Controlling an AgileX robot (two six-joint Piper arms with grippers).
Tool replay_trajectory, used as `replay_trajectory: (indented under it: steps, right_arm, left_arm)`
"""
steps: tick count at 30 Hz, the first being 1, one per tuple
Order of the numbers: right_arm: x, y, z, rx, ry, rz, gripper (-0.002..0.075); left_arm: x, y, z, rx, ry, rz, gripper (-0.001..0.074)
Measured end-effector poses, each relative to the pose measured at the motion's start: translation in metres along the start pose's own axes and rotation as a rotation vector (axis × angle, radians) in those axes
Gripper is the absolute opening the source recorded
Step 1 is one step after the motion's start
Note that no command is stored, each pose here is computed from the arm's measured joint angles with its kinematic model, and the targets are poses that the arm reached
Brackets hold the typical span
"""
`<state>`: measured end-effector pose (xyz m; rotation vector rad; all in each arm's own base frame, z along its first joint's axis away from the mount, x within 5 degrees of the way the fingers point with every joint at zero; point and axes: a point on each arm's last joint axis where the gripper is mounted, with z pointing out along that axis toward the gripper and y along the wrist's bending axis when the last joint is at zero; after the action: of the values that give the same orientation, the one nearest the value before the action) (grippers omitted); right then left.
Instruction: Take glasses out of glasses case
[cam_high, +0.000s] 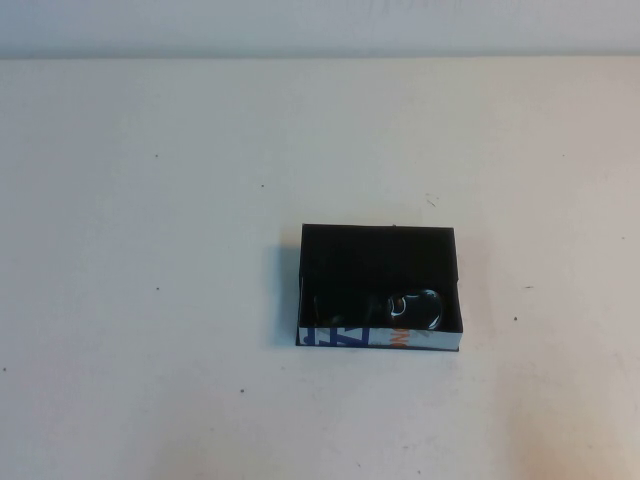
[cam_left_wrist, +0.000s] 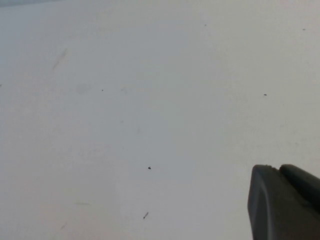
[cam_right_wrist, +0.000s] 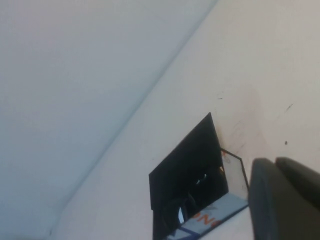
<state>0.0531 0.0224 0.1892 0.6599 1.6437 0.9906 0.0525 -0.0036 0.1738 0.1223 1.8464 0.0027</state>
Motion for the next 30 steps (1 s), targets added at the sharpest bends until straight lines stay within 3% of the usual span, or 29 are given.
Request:
replay_trajectory:
  steps: [13,16,23,30]
  right_arm:
    - [-0.002,0.001,0.000,-0.014,-0.027,-0.009,-0.0018]
    - [0.000,0.012,-0.003,-0.038,0.053,-0.146,-0.0018]
    - [-0.017,0.068,0.001,-0.073,0.264,-0.460,-0.0018]
    - [-0.045,0.123,0.045,-0.163,0.561,-0.902,-0.0018]
  left_arm:
    - [0.000,0.000,0.000,0.000,0.000,0.000,-0.0005]
    - [0.000,0.000,0.000,0.000,0.000,0.000,-0.0005]
    - [0.000,0.000,0.000,0.000,0.000,0.000,-0.0005]
    - [0.000,0.000,0.000,0.000,0.000,0.000,-0.0005]
